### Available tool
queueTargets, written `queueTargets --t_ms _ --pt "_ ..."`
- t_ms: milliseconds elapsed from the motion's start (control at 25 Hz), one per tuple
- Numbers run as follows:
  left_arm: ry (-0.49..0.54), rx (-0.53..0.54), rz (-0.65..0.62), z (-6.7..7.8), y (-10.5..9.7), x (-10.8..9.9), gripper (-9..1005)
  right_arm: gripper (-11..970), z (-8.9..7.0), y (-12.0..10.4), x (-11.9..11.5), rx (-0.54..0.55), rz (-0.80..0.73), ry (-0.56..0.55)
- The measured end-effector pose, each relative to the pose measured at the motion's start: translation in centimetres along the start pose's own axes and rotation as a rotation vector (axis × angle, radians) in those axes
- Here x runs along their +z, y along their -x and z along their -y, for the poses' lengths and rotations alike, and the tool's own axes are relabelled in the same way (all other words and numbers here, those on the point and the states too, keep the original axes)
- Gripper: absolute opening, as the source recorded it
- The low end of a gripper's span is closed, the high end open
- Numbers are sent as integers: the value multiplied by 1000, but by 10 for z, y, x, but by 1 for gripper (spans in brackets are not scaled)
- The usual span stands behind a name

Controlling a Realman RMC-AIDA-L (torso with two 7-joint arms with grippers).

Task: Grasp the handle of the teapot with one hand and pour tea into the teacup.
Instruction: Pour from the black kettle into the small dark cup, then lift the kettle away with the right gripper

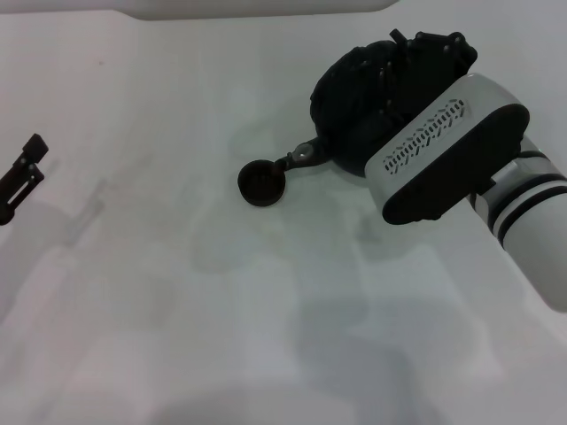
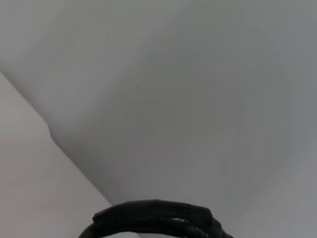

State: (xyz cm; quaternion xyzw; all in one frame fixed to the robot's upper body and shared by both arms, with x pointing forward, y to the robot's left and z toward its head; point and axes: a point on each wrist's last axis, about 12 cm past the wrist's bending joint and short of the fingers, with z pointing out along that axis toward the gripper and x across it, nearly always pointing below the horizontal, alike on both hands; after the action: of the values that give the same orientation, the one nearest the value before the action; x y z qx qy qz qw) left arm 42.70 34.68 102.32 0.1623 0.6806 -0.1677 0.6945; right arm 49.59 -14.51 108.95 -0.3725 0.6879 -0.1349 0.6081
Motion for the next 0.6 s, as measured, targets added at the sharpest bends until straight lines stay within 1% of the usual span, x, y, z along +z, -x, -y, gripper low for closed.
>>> queueTargets --t_ms 600 --pt "-1 0 -2 0 0 0 754 108 -3 5 2 -30 12 10"
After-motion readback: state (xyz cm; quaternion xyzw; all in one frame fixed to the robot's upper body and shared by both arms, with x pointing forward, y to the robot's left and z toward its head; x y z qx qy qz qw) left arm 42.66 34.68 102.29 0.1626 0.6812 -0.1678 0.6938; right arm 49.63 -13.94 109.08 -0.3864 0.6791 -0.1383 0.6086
